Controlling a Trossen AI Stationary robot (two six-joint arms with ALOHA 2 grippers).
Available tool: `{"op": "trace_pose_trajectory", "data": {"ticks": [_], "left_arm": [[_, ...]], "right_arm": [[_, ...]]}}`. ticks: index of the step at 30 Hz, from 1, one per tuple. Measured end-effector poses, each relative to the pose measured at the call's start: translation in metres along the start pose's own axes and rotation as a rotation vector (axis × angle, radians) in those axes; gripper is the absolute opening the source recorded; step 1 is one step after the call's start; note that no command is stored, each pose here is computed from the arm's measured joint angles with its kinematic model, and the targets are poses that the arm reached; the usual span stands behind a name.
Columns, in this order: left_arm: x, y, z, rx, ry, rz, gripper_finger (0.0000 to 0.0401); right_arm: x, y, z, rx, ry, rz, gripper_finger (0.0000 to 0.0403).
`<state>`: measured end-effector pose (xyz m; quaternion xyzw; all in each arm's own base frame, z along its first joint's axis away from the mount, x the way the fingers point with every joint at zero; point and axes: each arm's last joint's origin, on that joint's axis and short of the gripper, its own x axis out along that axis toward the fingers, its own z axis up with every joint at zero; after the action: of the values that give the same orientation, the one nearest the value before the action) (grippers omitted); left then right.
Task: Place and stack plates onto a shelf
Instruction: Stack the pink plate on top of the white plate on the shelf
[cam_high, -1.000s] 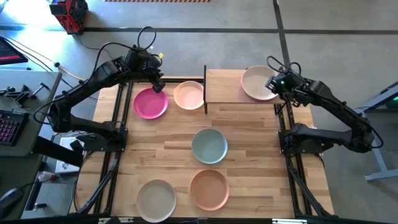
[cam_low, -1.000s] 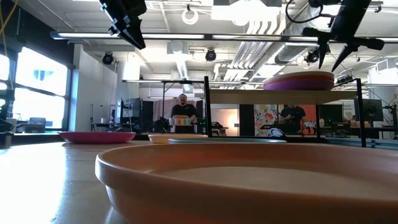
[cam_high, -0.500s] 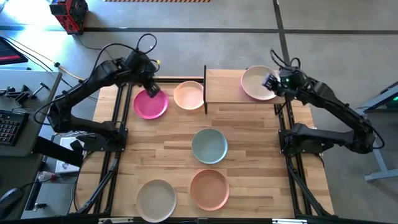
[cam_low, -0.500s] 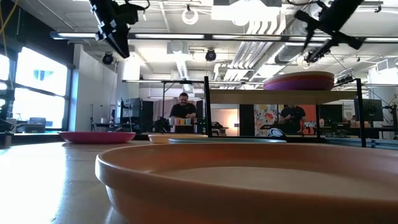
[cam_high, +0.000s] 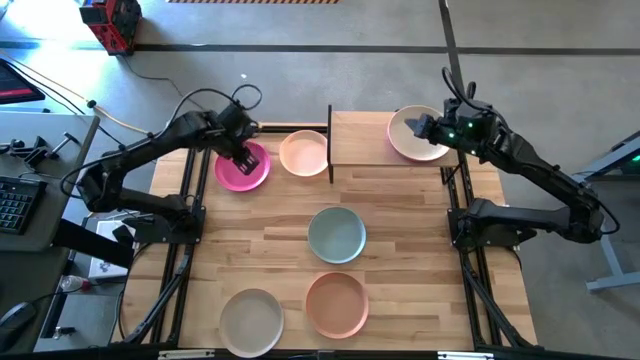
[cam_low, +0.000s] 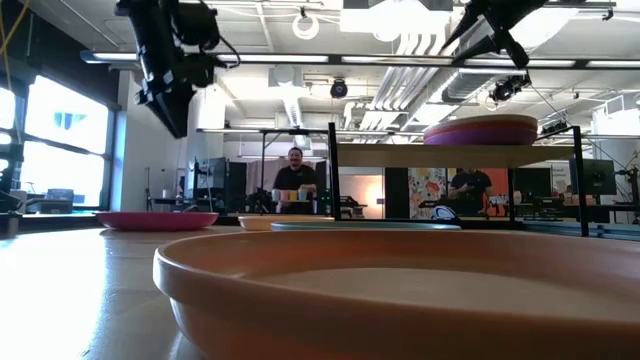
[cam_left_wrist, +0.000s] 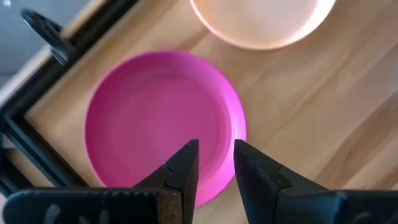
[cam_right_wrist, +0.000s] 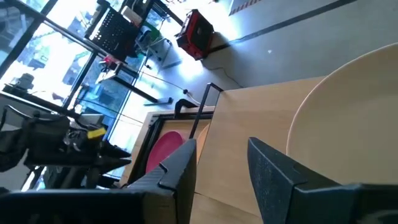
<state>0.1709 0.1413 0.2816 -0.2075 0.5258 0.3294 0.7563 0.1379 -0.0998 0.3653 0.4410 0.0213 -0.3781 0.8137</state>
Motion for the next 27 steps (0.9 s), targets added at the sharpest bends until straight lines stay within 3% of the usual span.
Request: {"op": "trace_pose_trajectory", "data": {"ticks": [11, 17, 27], "left_arm": [[0.05, -0.004, -0.031, 0.012, 0.095, -0.037, 0.009], [0.068, -0.009, -0.047, 0.099, 0.135, -0.045, 0.009], [0.078, -0.019, -0.057, 0.159, 0.132, -0.061, 0.009]], "right_arm": [[0.011, -0.001, -0.002, 0.001, 0.022, -0.028, 0.0124], [0.02, -0.002, -0.003, -0.001, 0.041, -0.054, 0.0124], [0.034, -0.004, -0.006, -0.004, 0.071, -0.089, 0.0124]]}}
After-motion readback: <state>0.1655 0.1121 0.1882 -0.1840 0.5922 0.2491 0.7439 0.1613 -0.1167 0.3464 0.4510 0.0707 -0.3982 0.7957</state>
